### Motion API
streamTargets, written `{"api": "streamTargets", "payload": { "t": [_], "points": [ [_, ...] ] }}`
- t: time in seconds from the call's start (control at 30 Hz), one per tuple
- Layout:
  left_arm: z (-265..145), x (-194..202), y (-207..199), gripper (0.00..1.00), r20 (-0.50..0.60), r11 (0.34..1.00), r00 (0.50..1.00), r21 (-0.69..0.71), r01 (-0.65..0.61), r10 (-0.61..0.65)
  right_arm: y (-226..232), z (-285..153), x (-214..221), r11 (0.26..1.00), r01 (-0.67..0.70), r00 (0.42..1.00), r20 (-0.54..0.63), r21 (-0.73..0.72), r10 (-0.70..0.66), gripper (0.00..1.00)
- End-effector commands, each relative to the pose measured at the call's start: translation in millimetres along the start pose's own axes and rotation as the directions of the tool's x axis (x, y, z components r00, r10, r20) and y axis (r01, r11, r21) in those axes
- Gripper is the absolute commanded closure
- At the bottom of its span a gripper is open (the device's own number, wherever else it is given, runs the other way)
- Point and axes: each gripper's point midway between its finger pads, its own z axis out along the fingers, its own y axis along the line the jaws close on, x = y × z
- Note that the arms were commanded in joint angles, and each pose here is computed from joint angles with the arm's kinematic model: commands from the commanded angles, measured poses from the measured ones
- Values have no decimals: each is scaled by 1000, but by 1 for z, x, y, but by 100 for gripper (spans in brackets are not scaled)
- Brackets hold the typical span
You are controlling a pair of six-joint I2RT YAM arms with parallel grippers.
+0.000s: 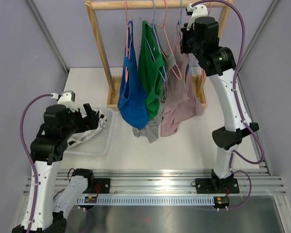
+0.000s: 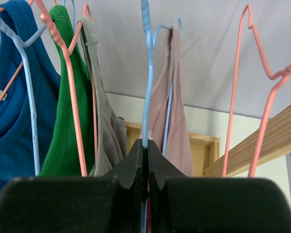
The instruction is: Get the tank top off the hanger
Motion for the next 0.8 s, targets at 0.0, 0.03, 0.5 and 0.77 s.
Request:
{"api": "streamTargets", "payload": {
  "t": [0.0,0.03,0.5,0.77],
  "points": [
    [2,-7,-7,1,25,999,999,37,-23,22,2,-1,-28,1000,-6,995,98,-27,8,95],
    [2,-7,-8,1,23,999,999,37,-25,24,4,-2,-28,999,-6,995,96,-40,9,95],
    [-1,-10,-18,1,30,995,999,90,-34,31,-8,-44,-91,997,-58,953,295,-48,70,100],
    [-3,-7,-31,1,28,986,999,162,-36,32,-10,-75,-110,995,-66,933,350,-79,90,100]
  ]
}}
